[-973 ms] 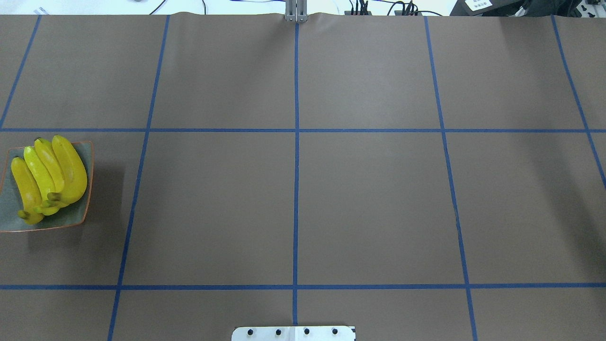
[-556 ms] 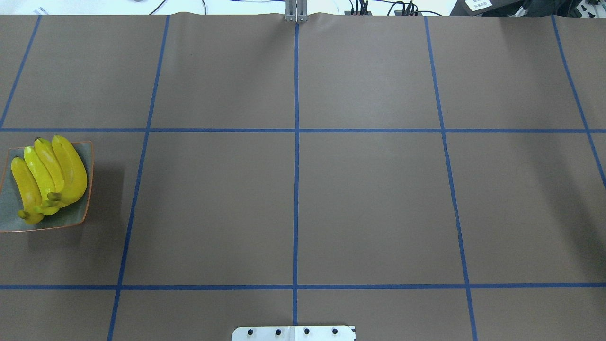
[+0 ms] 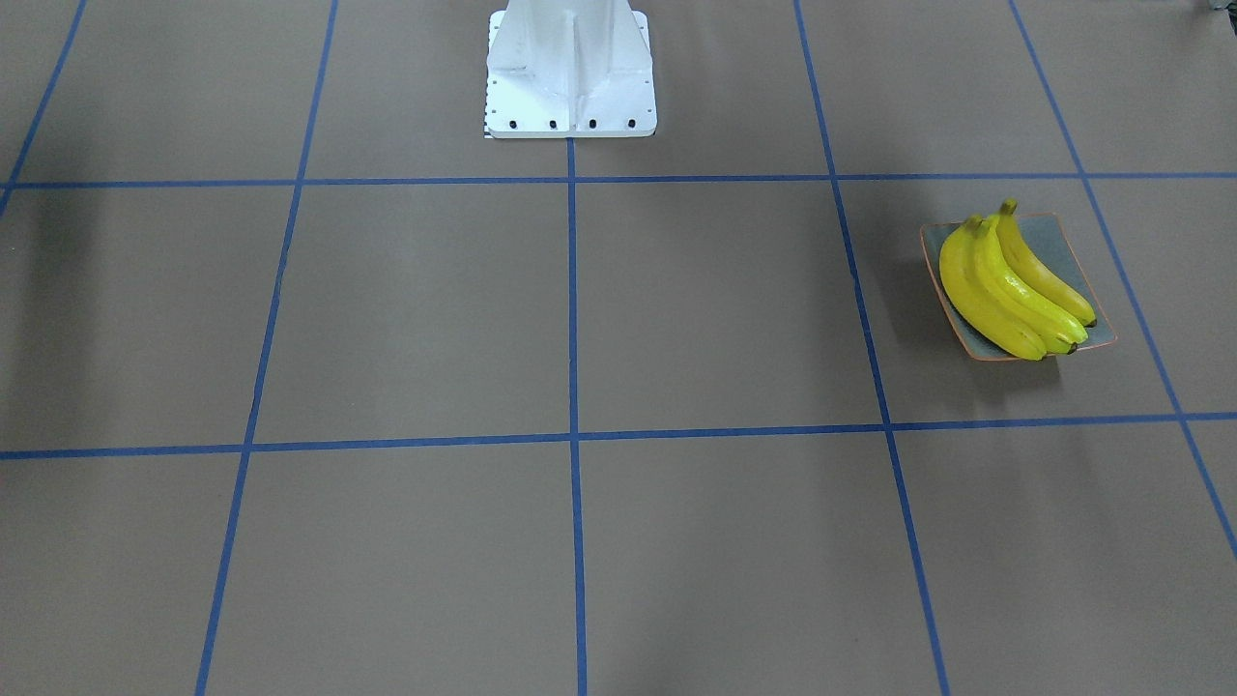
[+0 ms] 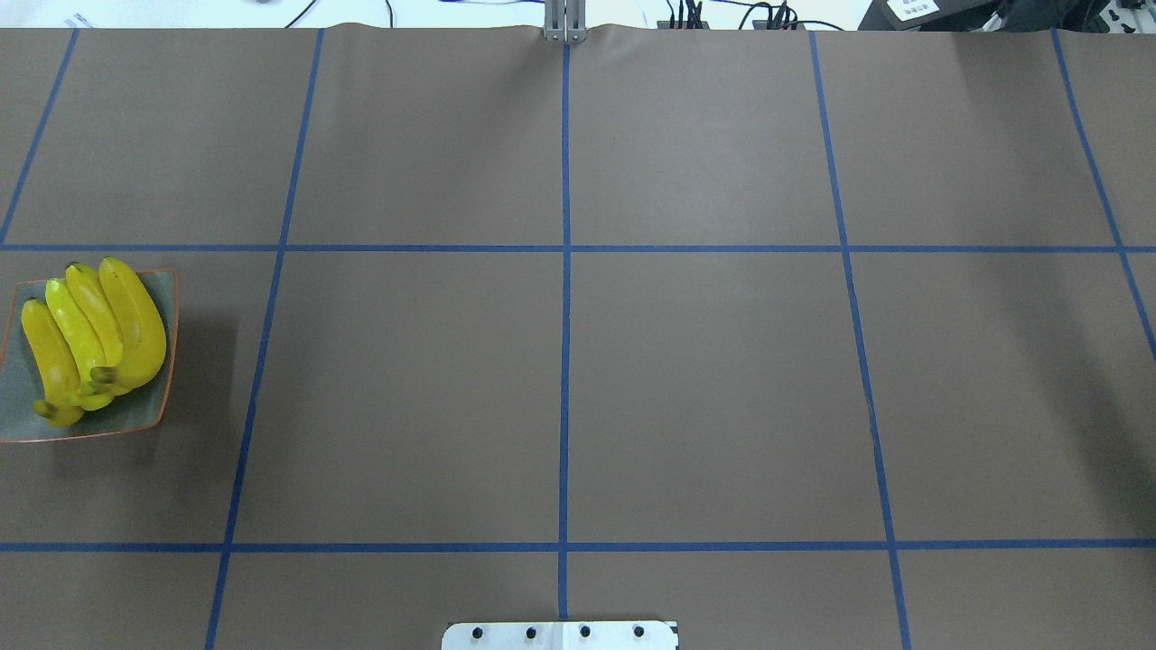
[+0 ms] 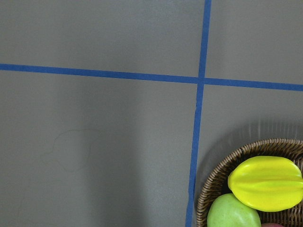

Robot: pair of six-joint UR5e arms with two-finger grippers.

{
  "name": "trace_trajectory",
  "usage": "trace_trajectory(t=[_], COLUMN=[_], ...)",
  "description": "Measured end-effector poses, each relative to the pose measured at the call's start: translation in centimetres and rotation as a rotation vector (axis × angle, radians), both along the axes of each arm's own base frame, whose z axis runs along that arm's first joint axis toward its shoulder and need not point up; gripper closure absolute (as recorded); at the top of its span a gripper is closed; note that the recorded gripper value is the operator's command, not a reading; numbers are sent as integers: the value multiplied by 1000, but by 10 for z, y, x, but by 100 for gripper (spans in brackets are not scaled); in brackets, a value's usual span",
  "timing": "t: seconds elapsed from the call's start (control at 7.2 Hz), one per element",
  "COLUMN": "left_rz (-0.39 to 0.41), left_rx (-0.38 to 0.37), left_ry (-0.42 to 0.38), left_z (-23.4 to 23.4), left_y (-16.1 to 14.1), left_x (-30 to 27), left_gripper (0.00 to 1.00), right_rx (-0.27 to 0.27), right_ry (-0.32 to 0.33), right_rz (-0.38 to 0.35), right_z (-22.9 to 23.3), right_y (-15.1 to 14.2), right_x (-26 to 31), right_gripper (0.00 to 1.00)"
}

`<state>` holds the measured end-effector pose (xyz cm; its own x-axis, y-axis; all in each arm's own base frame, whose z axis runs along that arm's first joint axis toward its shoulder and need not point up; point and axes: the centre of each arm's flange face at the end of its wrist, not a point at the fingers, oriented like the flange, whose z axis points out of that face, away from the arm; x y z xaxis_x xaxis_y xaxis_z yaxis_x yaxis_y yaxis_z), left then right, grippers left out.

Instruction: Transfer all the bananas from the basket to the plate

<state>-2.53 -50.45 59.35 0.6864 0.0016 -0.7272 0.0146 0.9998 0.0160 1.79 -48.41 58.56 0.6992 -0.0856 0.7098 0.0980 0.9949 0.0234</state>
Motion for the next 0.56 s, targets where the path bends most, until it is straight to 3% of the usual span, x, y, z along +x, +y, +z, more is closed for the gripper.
trace_trajectory(t=[0.56], left_rz=[0], left_rx=[14], left_ry=[-2], left_z=[-6], left_y=[-4], left_x=[0], left_gripper=[1], right_rx=[14], right_ry=[-3], right_rz=[-6], right_z=[-8], right_y=[-3], right_x=[-4], right_gripper=[0])
